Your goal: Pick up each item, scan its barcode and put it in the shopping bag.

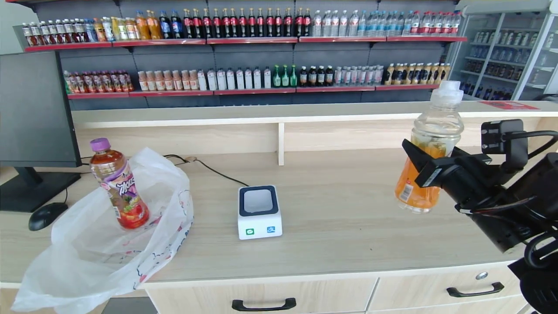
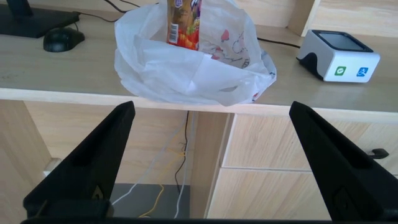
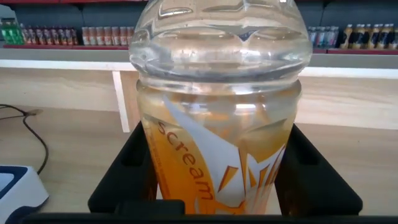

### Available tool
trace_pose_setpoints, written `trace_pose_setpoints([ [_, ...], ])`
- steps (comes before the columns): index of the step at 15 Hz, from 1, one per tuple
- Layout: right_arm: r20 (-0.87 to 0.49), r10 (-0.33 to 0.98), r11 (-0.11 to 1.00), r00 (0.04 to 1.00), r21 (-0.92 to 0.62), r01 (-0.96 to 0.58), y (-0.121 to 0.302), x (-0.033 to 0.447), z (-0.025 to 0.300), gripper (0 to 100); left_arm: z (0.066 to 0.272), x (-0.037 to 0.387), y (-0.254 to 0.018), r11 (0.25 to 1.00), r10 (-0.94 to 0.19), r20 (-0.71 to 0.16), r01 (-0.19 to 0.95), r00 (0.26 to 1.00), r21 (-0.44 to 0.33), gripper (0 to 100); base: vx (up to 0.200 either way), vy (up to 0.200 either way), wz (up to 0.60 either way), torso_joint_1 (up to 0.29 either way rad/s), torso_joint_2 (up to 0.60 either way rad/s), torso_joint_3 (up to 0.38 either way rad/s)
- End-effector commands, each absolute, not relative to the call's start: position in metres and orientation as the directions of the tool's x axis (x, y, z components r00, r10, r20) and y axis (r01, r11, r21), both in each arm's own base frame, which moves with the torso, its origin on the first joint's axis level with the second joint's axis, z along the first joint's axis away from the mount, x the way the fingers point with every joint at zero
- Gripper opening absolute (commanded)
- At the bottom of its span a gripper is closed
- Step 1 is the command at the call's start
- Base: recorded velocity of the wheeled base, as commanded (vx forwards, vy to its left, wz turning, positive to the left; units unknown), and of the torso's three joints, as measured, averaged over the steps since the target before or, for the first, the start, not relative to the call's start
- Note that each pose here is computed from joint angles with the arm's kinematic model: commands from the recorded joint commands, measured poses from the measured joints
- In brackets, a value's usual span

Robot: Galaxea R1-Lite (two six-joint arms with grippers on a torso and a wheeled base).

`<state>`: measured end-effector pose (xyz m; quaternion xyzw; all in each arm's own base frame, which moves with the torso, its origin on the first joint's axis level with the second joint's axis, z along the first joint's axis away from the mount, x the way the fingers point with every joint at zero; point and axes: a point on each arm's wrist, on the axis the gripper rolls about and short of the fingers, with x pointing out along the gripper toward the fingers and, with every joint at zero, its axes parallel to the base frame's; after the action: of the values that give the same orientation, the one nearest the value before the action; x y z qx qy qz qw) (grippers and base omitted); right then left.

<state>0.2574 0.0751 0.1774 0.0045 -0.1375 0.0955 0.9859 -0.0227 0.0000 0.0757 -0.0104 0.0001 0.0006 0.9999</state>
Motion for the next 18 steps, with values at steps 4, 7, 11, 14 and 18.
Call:
trace_pose_setpoints([
  [4,0.279,0.175,0.984,0.944,-0.017,-0.177,0.071,0.255,0.179,0,0.076,-0.023,0.000,0.999,0.003,0.000,-0.003,1.000,-0.032,100,0.000,0.100,0.00,0.002,0.00,0.000],
  [7,0.271,0.168,0.985,0.948,-0.017,-0.170,0.067,0.249,0.178,0,0.076,-0.023,0.000,0.999,0.003,0.000,-0.003,1.000,-0.038,100,0.000,0.200,0.00,0.006,0.00,0.001],
  [11,0.295,0.129,0.991,0.947,-0.016,-0.130,0.055,0.242,0.185,0,0.076,-0.023,0.000,0.999,0.003,0.000,-0.003,1.000,-0.038,100,0.000,0.200,0.00,0.002,0.01,0.001],
  [14,0.288,0.124,0.992,0.950,-0.019,-0.123,0.052,0.236,0.183,0,0.076,-0.023,0.000,0.999,0.003,0.000,-0.003,1.000,-0.038,100,0.000,0.200,0.00,0.007,0.00,0.002],
  [18,0.293,0.123,0.992,0.948,-0.018,-0.123,0.053,0.237,0.185,0,0.076,-0.023,0.000,0.999,0.003,0.000,-0.003,1.000,-0.038,100,0.000,0.200,0.00,0.002,0.00,0.006],
])
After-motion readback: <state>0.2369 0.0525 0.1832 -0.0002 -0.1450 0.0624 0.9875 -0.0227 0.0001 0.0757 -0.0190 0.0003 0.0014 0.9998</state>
